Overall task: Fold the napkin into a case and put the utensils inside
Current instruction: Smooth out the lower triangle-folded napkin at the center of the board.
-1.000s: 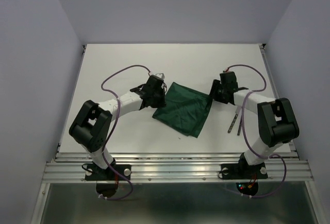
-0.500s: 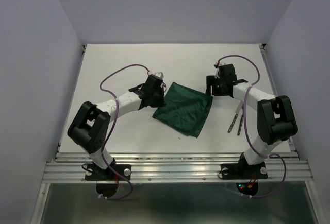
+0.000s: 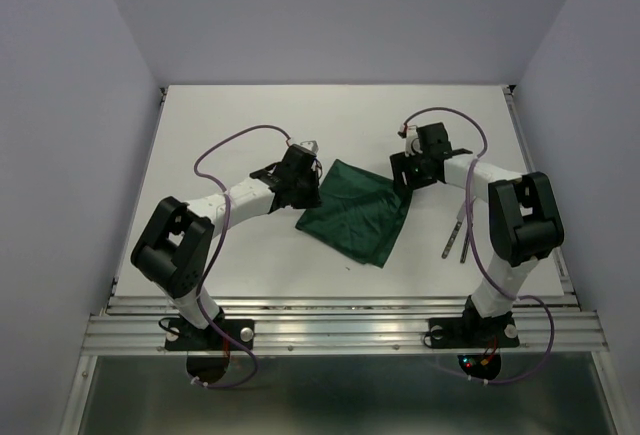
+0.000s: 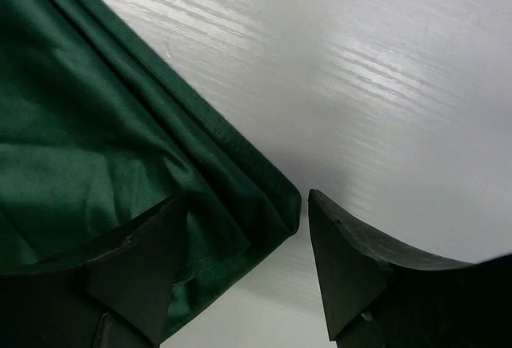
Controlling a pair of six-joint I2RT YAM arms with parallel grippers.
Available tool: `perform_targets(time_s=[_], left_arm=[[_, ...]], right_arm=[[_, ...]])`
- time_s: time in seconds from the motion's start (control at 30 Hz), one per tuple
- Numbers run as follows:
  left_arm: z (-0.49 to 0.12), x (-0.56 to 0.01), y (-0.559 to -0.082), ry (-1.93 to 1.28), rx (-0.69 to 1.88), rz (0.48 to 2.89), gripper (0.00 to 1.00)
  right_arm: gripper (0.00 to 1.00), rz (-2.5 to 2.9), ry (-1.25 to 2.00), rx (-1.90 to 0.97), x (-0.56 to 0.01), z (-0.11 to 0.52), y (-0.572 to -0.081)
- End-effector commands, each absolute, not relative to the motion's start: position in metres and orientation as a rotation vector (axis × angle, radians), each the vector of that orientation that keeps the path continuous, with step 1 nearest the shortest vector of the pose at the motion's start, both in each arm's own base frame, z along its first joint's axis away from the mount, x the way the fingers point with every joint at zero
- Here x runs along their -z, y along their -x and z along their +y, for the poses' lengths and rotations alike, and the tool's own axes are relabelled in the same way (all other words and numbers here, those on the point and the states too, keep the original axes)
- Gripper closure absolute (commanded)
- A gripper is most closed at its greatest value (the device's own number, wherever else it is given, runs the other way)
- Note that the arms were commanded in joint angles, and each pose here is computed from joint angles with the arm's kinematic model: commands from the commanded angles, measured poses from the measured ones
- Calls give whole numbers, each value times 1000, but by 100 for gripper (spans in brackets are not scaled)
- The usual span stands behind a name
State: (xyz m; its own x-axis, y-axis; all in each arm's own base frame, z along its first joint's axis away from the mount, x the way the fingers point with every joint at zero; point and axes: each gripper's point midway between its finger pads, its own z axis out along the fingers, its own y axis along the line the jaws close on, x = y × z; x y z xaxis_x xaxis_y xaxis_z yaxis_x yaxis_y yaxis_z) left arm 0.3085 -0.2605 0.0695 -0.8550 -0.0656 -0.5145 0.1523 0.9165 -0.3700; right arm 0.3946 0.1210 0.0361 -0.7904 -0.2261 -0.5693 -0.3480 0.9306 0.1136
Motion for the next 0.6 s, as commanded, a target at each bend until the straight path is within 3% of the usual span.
perform_targets(time_s=[0.0, 0.33, 0.57], left_arm=[[-264, -86, -314, -75, 580, 2495, 100], [-265, -82, -312, -79, 592, 2502, 100], [-265, -80, -311, -80, 594, 2506, 100]], right_arm=[[34, 2445, 492, -364, -53, 138, -403], [43, 2509, 536, -379, -34, 144, -393], [56, 2549, 493, -285, -25, 132, -396]])
